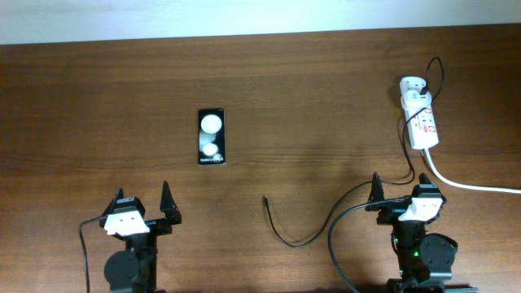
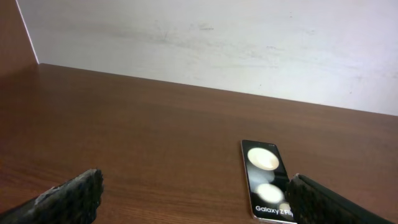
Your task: Plug charger to phone and switch on socket
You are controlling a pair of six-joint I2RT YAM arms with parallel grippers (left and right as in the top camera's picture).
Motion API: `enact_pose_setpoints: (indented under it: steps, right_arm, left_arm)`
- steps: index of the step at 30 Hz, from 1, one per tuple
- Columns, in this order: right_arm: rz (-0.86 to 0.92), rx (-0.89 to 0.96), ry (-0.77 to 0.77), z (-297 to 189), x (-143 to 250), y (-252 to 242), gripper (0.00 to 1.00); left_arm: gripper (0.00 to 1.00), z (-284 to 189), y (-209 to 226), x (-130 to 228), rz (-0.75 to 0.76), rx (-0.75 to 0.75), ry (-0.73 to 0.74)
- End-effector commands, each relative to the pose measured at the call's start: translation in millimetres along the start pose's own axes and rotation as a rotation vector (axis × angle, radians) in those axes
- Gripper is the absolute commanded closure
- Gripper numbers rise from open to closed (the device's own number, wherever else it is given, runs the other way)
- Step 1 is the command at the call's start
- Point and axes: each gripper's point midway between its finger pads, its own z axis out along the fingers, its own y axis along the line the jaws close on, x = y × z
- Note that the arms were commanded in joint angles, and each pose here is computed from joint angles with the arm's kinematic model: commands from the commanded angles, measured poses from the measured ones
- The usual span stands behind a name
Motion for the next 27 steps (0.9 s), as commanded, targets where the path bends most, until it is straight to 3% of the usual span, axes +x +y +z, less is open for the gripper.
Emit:
enact_pose_setpoints:
  steps: [1,9,10,18,23,27]
  right_arm:
    - [-0.006,0.002,0.005,0,3,0,0.01]
    - [-0.006,0.002,0.005,0,3,0,0.01]
    - [-0.006,0.002,0.005,0,3,0,0.01]
    - [-0.006,0.002,0.005,0,3,0,0.01]
    - [-0.006,0.002,0.005,0,3,0,0.01]
    - [-0.006,0.002,0.005,0,3,0,0.01]
  left_arm:
    - [0.01,0,1,2,-0.008,-0.007,0.004]
    - [0.01,-1,-18,1,0.018,0.102,0.004]
    - [0.01,-4,-33,-2,0.074,0.191,-0.001]
    - [0.01,-25,-46,-56,0.154,0.232,-0.035]
    - [0.01,-21,-48,-78,0.16,0.23,0.026]
    - [0.01,7,-49,-85,0.176,0.228,0.184]
